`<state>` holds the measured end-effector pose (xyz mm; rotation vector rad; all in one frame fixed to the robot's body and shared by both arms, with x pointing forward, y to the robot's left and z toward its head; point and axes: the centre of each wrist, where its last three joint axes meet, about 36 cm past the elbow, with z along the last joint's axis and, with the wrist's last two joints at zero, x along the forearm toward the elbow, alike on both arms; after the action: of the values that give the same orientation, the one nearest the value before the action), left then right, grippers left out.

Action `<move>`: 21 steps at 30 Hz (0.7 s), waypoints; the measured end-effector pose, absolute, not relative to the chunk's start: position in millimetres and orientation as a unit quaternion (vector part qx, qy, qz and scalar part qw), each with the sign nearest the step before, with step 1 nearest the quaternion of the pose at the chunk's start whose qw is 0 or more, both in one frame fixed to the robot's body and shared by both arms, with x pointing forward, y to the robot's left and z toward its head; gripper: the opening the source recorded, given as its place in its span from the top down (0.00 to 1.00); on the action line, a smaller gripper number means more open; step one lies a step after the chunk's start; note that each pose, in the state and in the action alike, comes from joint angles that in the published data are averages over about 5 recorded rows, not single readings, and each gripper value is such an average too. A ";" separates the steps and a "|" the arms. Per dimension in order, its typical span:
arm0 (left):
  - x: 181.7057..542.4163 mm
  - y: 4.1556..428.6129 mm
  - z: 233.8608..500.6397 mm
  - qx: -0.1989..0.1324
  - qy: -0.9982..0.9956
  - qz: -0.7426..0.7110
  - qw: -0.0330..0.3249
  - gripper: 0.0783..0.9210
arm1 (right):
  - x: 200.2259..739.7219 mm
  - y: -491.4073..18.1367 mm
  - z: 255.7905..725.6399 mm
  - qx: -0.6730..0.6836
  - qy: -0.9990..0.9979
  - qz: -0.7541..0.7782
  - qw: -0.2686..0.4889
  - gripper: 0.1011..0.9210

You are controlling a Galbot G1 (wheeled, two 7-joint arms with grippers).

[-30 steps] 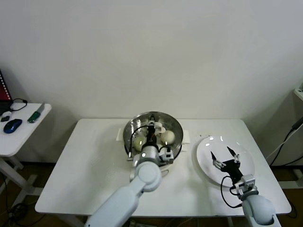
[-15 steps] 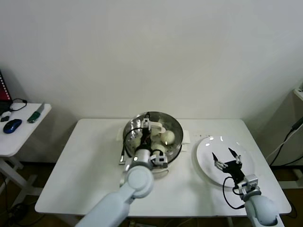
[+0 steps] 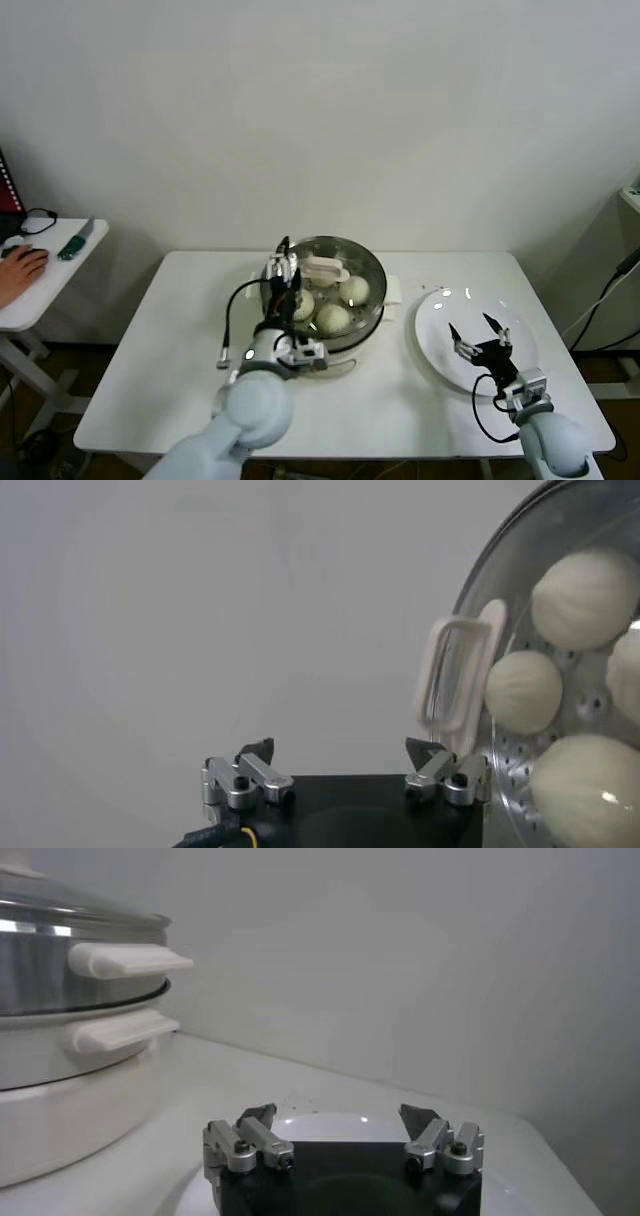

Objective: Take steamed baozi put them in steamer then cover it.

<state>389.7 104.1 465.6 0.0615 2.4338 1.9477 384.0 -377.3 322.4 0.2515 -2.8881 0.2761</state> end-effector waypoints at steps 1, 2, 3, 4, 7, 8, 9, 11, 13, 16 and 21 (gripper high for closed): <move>387.1 109.1 466.3 0.018 0.787 0.617 0.009 0.12 | 384.3 -377.3 322.5 0.086 -0.985 0.094 0.114 0.12; 384.3 114.2 467.1 0.016 0.794 0.608 0.005 0.12 | 384.7 -377.3 322.7 0.087 -0.985 0.094 0.114 0.12; 381.5 119.3 467.7 0.013 0.801 0.598 0.001 0.12 | 385.1 -377.1 323.0 0.088 -0.985 0.095 0.114 0.12; 378.8 124.4 468.0 0.011 0.809 0.588 -0.004 0.12 | 385.6 -377.0 323.2 0.089 -0.985 0.095 0.114 0.12; 372.1 140.3 467.0 0.002 0.833 0.553 -0.025 0.12 | 386.7 -376.1 323.9 0.092 -0.985 0.095 0.112 0.12; 370.6 145.9 465.9 0.000 0.841 0.540 -0.032 0.12 | 386.9 -375.7 324.0 0.093 -0.985 0.095 0.111 0.12; 369.4 151.7 464.6 -0.002 0.849 0.527 -0.039 0.12 | 387.0 -375.2 324.0 0.095 -0.985 0.094 0.111 0.12; 367.5 163.7 461.1 -0.004 0.867 0.495 -0.051 0.12 | 386.8 -374.3 323.8 0.097 -0.985 0.093 0.109 0.12; 366.3 175.5 456.4 -0.001 0.887 0.459 -0.056 0.12 | 386.3 -373.7 323.4 0.099 -0.985 0.093 0.107 0.12; 365.3 192.9 446.1 0.008 0.917 0.396 -0.049 0.12 | 385.4 -372.9 323.4 0.101 -0.985 0.093 0.102 0.12; 365.9 220.9 422.1 0.010 0.953 0.301 -0.019 0.12 | 383.5 -371.9 325.1 0.098 -0.987 0.089 0.091 0.12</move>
<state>365.9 220.9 422.1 0.0316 3.0321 0.9576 383.5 -371.9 325.1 0.2919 -2.9323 0.2659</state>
